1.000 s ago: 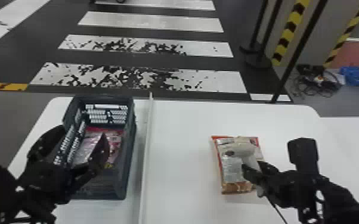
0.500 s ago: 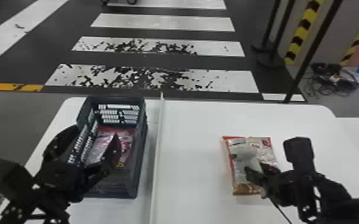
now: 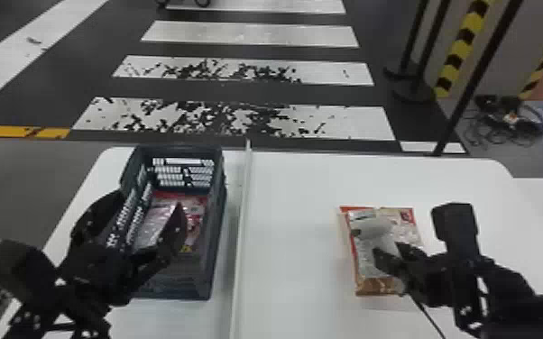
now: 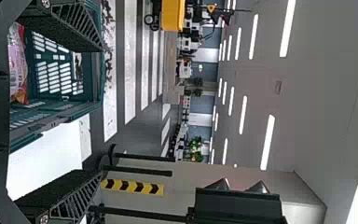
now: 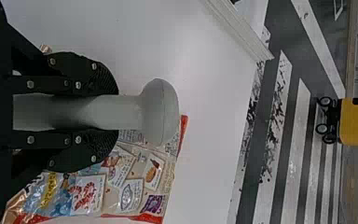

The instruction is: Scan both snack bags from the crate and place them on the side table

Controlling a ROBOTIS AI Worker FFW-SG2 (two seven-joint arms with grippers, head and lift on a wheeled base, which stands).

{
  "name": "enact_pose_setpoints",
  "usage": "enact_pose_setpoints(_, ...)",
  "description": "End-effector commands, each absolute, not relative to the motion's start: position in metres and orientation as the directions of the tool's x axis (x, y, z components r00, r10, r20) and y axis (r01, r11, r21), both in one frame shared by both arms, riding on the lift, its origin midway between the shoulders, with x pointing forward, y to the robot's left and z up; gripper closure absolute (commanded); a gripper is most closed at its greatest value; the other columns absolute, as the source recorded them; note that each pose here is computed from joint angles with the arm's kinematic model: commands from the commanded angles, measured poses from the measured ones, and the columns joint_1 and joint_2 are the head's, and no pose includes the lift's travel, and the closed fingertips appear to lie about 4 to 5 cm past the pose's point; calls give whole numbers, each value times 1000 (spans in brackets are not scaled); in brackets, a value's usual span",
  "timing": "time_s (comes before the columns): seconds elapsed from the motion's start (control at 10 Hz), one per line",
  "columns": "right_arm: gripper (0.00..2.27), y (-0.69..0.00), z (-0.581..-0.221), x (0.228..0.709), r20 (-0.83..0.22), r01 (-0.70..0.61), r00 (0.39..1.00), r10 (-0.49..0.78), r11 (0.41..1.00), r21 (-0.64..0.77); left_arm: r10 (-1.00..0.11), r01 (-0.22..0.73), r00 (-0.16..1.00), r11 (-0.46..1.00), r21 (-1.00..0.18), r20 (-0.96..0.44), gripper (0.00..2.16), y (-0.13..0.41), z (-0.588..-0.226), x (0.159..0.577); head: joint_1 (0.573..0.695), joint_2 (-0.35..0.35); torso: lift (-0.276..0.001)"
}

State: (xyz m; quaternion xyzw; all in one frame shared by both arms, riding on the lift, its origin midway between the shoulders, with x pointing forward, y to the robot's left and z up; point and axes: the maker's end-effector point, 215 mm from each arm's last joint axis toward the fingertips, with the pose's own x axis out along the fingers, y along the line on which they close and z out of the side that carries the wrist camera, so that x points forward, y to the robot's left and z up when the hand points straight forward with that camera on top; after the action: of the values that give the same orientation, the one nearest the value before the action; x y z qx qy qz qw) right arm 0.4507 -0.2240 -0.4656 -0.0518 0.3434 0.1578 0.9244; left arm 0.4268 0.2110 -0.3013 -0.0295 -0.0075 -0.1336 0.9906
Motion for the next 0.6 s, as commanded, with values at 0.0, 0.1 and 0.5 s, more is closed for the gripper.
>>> enact_pose_setpoints(0.0, 2243, -253, -459, 455, -642, -275, 737, 213, 961, 2, -264, 265, 964, 963, -56, 23, 63, 211, -301, 427, 695, -9, -98)
enact_pose_setpoints(0.1, 2243, -280, -453, 458, -631, -227, 755, 180, 974, 6, -264, 265, 964, 963, -56, 24, 63, 211, -301, 427, 695, -27, -98)
enact_pose_setpoints(0.5, 2243, -391, -437, 464, -576, -46, 817, 30, 999, -13, -265, 266, 964, 962, -58, 21, 63, 210, -303, 427, 695, -157, -98)
